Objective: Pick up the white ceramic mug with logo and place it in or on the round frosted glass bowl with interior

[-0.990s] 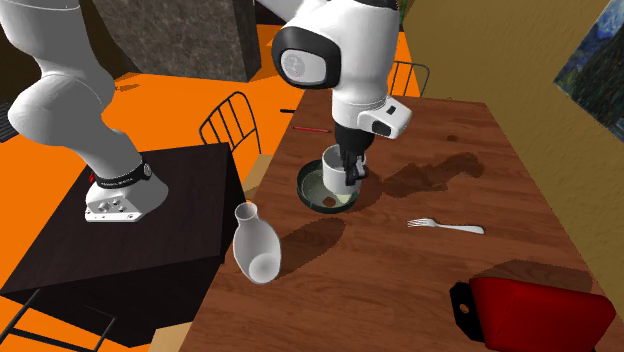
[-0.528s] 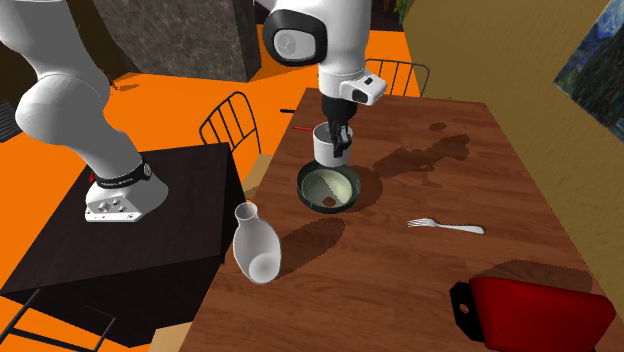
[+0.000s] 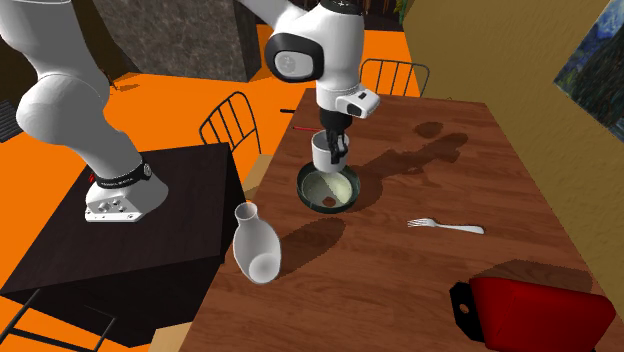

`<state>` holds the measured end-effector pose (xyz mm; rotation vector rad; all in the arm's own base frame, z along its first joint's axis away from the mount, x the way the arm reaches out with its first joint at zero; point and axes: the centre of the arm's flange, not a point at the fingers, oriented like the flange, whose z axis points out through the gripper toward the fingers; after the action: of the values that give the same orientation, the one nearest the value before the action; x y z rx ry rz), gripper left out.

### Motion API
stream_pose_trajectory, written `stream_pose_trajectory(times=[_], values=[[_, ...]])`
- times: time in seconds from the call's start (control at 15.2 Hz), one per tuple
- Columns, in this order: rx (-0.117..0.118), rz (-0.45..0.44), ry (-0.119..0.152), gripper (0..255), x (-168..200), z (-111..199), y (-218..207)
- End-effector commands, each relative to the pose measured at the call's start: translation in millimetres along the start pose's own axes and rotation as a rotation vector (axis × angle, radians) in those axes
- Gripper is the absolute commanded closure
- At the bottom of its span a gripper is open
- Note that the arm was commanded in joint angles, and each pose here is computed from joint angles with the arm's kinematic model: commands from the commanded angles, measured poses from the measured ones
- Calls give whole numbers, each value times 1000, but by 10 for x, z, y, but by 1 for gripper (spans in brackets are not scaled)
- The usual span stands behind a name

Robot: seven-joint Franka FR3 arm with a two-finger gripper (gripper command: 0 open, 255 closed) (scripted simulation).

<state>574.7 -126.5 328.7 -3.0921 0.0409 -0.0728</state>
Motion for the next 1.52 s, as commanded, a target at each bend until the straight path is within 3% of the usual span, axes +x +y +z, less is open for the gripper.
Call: stream_pose_trajectory(times=[0.0,0.53,1.06,1.12,1.45], values=[[0,0,1,255,-16,114,1],[0,0,1,255,-35,535,21],[0,0,1,255,-36,554,22],[0,0,1,0,-36,554,22],[0,0,1,0,-36,554,22]])
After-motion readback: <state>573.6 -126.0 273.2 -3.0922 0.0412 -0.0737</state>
